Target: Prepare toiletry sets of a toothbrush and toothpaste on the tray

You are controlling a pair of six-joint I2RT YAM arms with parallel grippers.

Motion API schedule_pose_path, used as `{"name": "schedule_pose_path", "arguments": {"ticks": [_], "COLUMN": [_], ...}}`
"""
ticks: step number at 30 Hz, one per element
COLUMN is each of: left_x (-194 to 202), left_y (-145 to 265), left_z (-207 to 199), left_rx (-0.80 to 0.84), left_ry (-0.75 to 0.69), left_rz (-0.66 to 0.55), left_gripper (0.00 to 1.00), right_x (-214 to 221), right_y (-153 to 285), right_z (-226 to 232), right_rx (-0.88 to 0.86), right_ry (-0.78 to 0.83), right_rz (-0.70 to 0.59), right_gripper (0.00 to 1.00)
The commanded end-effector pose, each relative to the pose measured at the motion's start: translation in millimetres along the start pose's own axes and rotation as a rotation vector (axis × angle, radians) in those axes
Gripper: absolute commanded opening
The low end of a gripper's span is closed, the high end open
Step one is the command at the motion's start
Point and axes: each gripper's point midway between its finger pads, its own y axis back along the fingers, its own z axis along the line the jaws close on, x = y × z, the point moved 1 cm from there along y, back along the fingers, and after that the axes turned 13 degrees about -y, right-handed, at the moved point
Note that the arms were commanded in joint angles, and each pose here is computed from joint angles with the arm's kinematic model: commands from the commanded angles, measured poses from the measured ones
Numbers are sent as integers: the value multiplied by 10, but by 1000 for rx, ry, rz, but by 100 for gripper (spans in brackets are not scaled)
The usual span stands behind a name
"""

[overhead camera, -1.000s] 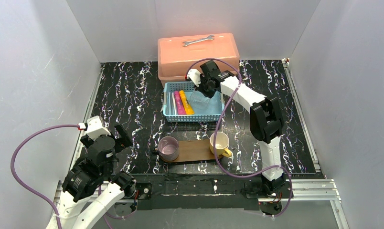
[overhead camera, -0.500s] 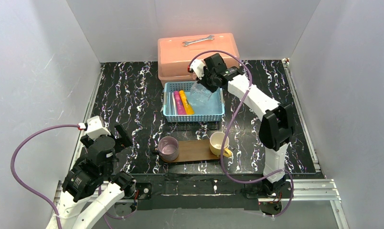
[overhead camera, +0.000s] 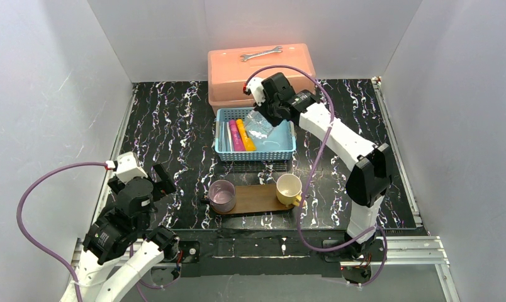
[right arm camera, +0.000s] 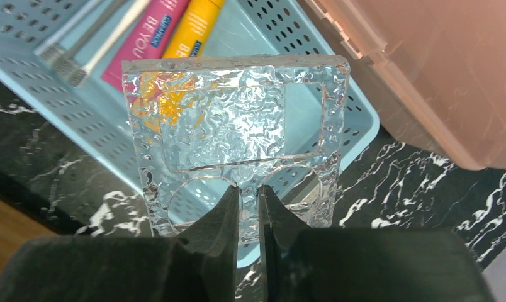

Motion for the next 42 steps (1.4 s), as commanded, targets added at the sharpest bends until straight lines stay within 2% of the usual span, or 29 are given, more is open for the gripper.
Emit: {"name": "schedule_pose_path", "arguments": {"ticks": [1, 6, 11, 21, 42], "left_x": [22, 23, 25, 19, 6], "left_y": [-30, -32, -30, -21, -3], "left_z": [7, 0, -2, 1, 103], "left_rx": [-15, -13, -11, -7, -59], "left_ry": [-16, -17, -17, -10, 28], "left_rz": [4, 5, 6, 1, -17], "left_gripper": [99, 99, 99, 99, 99], "right_x": [-446, -438, -298, -58, 448], "right_y": [601, 784, 832, 917, 984], "right_z": [72, 299, 471, 751, 1325], "right_rx": [30, 63, 99, 165, 301], "right_ry": [-158, -229, -341, -498, -531], "right_rz": [-170, -183, -138, -172, -57], "right_gripper": [1, 1, 1, 1, 1]}}
